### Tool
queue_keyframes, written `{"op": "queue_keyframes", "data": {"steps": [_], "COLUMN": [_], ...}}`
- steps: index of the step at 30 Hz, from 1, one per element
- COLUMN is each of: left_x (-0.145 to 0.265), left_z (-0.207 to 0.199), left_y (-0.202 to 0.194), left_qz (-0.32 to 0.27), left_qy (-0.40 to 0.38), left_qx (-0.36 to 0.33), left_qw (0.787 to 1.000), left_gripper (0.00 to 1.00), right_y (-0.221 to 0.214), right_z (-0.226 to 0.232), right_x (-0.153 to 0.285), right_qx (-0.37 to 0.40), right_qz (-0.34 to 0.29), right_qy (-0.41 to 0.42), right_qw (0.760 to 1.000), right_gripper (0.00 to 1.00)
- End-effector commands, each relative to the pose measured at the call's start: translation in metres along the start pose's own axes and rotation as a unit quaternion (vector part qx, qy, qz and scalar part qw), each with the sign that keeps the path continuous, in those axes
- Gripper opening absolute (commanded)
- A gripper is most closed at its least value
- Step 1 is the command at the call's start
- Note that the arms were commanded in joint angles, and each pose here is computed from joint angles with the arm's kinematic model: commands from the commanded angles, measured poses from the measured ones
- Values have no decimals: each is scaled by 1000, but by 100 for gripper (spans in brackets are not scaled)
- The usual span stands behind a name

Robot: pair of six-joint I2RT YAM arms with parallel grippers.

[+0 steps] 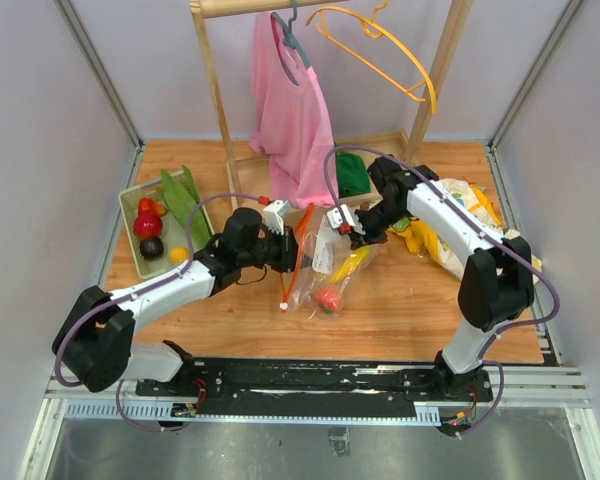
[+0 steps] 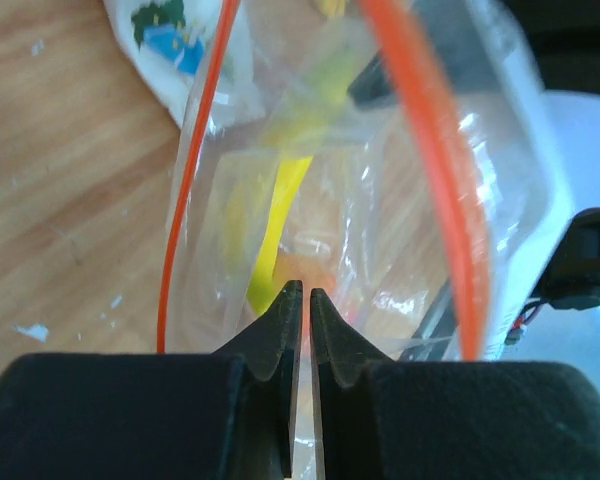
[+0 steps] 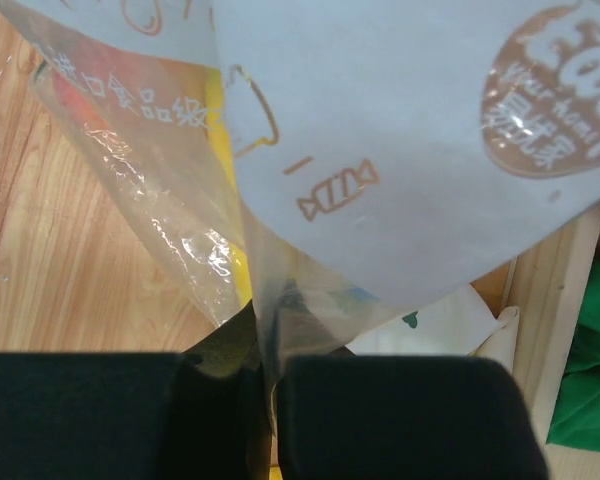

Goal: Open the zip-top bag and remove the fake food
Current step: Pick up the fake fruit from the zipper food storage bag.

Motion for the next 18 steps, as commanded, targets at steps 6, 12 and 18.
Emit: {"op": "queue_keyframes", "data": {"steps": [6,12,18], "left_x": [16,27,29], "left_z": [-7,-7,-5], "left_y": [-34,-55,-60], "left_qz": [-29,-39,-37], "left_qy": [-4,11,21], "left_qx": [43,74,81], "left_qw": [999,996,996], "left_gripper": [11,12,13], "right_y": [18,32,37], "right_z": [11,1,-7], "right_x": [-30,-45,-39], "right_qx": [31,20,-4], "right_qz": [89,79,77], "right_qy": [62,10,-62], "right_qw": [994,997,995], "right_gripper": [1,4,61]}}
Point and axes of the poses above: each gripper's point midway between its finger pads, its own x axis back along the fingers, its own z axis along the line the jaws close on, y = z × x, the point moved 9 cm from there along x, back along the fingers, and after that the axes turned 15 degrees about -x, right-handed, at the moved point
